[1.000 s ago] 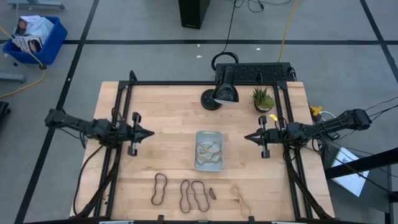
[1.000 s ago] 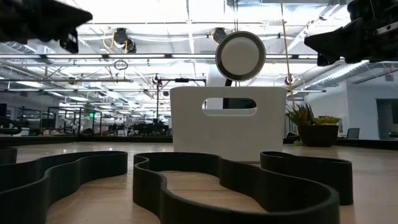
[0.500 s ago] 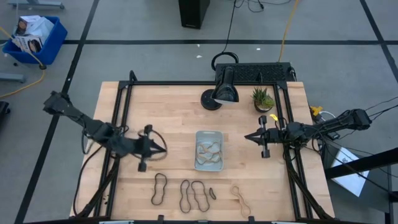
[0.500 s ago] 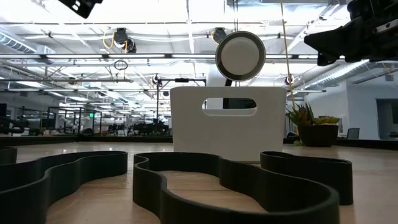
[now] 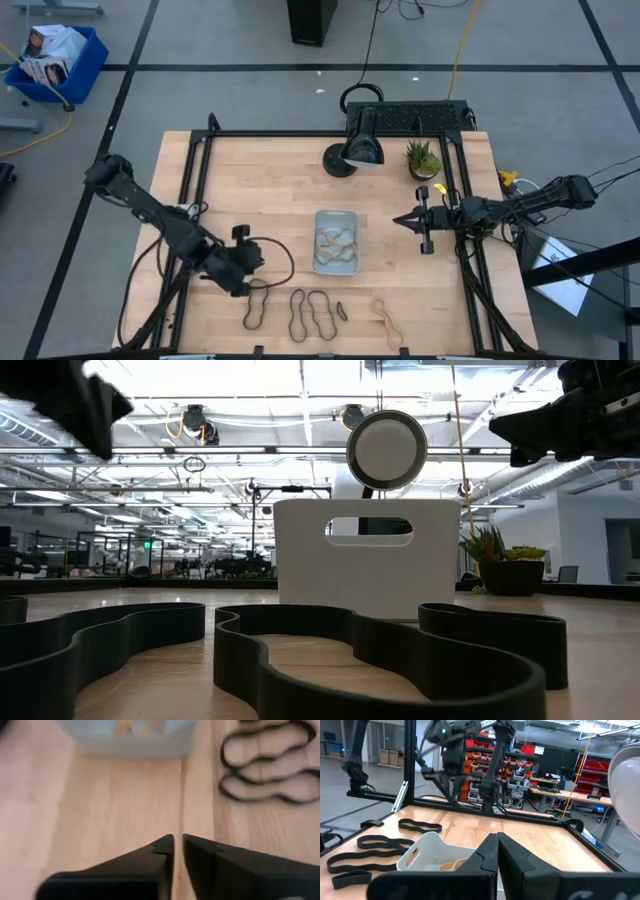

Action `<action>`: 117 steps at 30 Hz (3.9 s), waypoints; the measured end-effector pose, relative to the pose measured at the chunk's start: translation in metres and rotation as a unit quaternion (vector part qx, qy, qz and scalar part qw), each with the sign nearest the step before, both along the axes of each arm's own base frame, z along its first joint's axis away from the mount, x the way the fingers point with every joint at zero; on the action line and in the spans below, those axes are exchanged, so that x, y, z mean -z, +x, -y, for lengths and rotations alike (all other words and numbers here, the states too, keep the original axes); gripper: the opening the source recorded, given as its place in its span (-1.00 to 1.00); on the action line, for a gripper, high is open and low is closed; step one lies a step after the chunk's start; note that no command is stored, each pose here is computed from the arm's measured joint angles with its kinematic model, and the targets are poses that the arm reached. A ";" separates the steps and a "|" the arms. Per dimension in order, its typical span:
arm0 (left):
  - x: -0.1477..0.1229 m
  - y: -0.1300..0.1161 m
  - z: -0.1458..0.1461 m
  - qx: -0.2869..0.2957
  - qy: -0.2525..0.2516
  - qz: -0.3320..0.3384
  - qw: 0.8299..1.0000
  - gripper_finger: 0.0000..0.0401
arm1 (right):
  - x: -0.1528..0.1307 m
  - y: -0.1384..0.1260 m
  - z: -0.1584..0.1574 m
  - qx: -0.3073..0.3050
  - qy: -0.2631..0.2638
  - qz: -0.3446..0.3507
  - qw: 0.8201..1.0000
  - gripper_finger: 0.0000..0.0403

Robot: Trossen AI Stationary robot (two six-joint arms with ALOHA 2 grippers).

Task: Pick and place rubber bands into bin
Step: Put the black rubber band into the gray container

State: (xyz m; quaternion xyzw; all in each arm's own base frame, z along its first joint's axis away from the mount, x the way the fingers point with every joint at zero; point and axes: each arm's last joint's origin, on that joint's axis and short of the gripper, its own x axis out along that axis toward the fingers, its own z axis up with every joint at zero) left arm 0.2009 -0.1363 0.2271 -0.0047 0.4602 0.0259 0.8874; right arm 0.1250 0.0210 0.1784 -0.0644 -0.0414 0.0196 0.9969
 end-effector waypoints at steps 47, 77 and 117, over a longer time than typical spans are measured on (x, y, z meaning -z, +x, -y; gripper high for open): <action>0.093 0.024 0.041 0.072 -0.010 -0.163 0.984 -0.96 | 0.002 0.001 0.000 -0.001 -0.001 -0.011 1.000 -0.98; -0.066 -0.067 0.022 0.098 0.152 0.266 0.947 -0.98 | 0.002 0.001 0.000 0.000 0.012 -0.012 1.000 -0.98; -0.123 -0.058 -0.032 0.131 0.102 0.476 0.864 -0.99 | 0.002 0.001 0.001 0.014 0.013 -0.010 1.000 -0.98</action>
